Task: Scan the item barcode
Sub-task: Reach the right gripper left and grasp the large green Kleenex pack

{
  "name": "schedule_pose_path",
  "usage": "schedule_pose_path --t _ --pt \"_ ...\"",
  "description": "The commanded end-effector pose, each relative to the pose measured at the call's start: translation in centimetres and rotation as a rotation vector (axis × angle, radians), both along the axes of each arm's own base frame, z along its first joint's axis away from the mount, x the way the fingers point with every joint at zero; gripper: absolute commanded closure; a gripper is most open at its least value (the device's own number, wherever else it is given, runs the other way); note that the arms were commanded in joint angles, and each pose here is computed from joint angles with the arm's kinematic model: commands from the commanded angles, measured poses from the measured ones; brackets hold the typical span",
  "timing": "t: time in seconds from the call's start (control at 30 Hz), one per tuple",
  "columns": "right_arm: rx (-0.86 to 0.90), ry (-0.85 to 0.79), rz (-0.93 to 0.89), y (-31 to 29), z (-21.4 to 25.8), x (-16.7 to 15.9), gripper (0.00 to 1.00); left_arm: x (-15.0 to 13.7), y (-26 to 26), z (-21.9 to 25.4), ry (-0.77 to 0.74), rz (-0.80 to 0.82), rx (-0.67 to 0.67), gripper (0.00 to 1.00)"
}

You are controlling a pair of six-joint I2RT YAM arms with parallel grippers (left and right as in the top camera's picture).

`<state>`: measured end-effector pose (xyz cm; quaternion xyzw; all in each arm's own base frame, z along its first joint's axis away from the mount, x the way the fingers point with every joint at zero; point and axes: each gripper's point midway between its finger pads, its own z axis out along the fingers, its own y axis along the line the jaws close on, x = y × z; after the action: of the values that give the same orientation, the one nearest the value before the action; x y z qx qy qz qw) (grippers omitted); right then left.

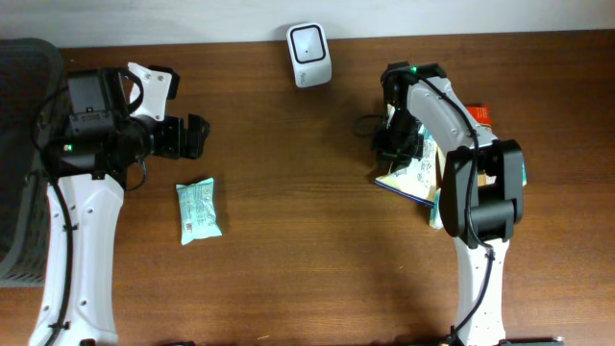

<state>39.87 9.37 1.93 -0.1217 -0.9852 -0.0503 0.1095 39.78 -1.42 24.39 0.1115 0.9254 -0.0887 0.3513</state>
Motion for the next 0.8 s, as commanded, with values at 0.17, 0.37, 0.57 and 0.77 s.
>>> schedule_pose_path --t 0.17,0.37,0.57,0.77 --pt "-0.08 0.051 -0.009 -4.8 -0.5 -0.6 0.76 0.0 0.1 1.0 -0.029 -0.011 0.012 0.01" --pt "0.168 -0.085 0.159 1.3 4.4 0.8 0.71 0.0 0.1 1.0 -0.029 -0.011 0.012 0.01" --pt "0.336 -0.226 0.31 15.0 7.3 -0.1 0.5 0.0 0.1 1.0 -0.029 -0.011 0.012 0.01" --pt "0.415 -0.288 0.439 27.4 5.2 -4.2 0.28 0.0 0.1 1.0 -0.029 -0.011 0.012 0.01"
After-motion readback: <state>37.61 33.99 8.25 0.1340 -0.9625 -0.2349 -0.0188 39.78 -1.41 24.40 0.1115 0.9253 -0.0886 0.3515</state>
